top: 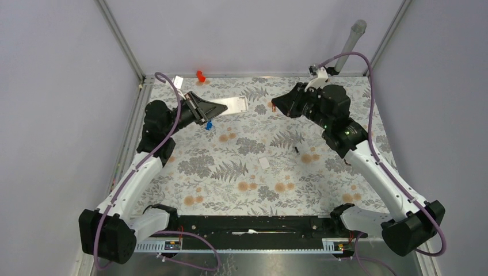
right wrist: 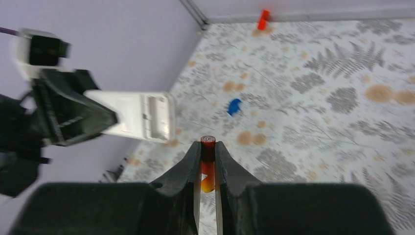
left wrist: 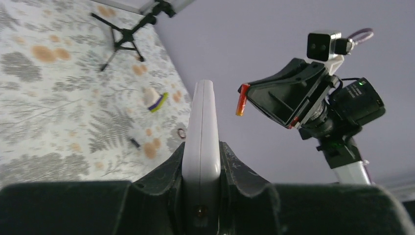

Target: Load the batteries into the remote control

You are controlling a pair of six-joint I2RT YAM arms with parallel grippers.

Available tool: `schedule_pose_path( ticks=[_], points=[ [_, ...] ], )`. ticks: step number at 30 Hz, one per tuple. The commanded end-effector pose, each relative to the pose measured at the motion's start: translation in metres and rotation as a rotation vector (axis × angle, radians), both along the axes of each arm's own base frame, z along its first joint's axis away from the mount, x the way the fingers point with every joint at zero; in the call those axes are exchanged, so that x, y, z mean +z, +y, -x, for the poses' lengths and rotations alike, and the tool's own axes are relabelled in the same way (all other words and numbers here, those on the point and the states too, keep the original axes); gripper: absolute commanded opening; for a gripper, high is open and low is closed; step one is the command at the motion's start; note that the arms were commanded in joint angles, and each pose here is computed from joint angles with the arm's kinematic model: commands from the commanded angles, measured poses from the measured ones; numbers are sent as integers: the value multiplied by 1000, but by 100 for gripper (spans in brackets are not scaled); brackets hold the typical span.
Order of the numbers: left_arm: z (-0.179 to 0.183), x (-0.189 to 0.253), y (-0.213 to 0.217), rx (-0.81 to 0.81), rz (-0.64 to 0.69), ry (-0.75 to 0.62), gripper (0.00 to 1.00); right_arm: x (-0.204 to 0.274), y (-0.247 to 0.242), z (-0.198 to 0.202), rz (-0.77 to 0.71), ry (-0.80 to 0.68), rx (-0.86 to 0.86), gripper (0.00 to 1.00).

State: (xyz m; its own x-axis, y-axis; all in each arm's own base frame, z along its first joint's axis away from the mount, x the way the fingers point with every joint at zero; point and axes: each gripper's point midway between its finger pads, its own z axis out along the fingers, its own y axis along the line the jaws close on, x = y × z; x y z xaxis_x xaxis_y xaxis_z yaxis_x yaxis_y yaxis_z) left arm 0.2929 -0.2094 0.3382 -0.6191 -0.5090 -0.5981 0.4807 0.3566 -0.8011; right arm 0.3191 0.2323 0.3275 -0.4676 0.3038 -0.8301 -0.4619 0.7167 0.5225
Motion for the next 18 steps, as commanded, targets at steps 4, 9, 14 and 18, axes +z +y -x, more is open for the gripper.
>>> schedule_pose_path(
  ticks=[4, 9, 14, 18],
  points=[
    [21, 53, -34, -153, 213, -111, 0, 86, 42, 20, -269, -98, 167, 12],
    [24, 55, -43, -180, 268, -89, 0, 102, 54, 26, -256, -153, 190, 12],
    [24, 51, -48, -201, 302, -49, 0, 100, 59, 24, -201, -185, 164, 12],
    [24, 52, -50, -210, 328, -35, 0, 97, 59, 21, -162, -203, 139, 13]
  ],
)
